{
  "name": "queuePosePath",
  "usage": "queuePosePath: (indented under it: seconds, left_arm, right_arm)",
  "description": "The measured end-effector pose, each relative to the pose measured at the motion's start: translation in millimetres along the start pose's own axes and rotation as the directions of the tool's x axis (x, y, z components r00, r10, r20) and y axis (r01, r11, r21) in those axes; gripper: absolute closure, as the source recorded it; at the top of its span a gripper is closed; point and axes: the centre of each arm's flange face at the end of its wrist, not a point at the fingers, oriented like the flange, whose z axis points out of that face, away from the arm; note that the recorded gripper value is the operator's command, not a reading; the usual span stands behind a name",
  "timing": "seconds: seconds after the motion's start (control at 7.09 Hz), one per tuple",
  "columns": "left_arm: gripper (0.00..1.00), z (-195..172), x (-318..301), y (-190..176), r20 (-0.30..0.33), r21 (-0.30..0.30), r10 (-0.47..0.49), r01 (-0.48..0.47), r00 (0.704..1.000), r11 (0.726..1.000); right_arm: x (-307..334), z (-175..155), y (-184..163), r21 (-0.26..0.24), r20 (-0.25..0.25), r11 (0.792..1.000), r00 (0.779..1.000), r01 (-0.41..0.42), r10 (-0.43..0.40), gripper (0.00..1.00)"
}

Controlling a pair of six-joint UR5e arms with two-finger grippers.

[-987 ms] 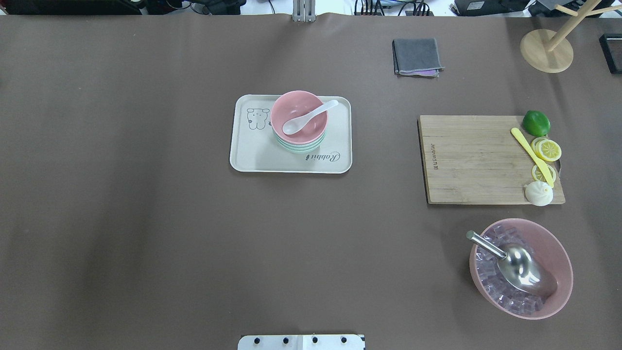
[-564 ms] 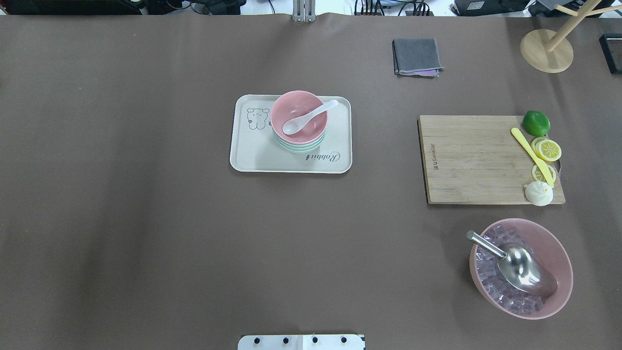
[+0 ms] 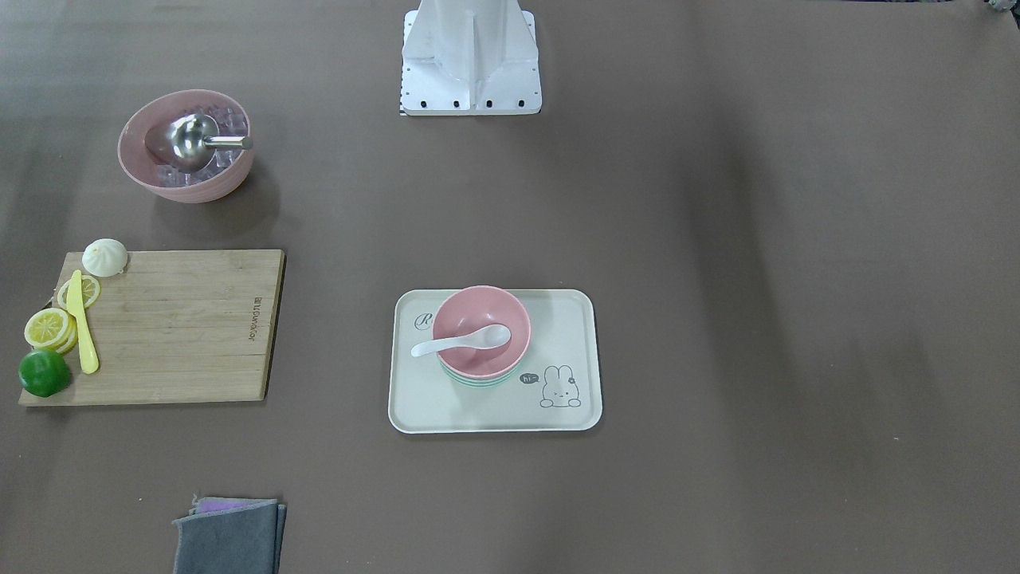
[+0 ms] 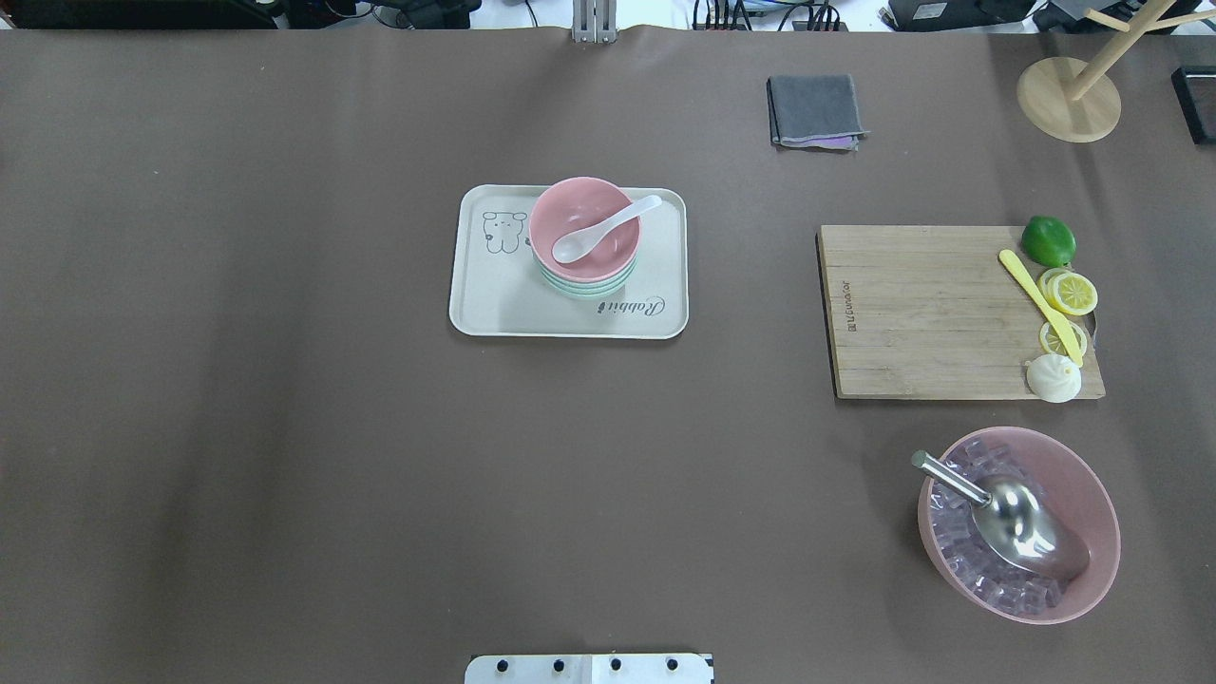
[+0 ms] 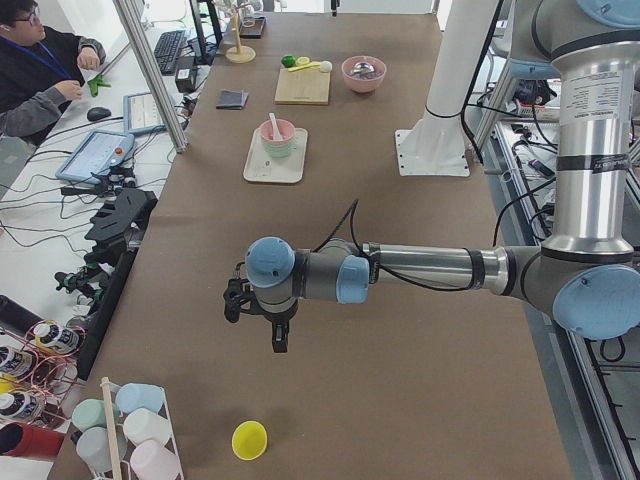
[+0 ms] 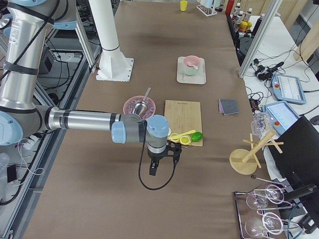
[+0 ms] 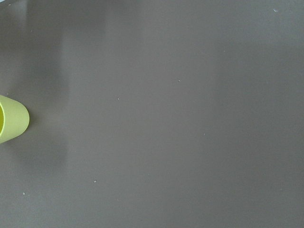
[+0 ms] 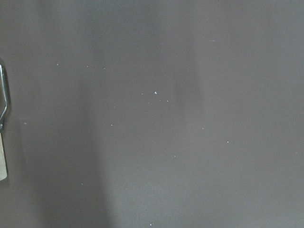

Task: Stack pink bowl on green and place spoon

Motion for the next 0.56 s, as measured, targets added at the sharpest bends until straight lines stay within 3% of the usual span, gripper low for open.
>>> queuePosePath:
  seconds: [0.56]
  left_arm:
    - [0.01,-5.1,6.6,0.2,-0.008,0.012,0.015,-0.015,1.0,1.0]
  right_arm:
    - [-2.3,-2.2,-2.4,0.007,0.0,1.0,1.0,0.005,-0.005,0.0]
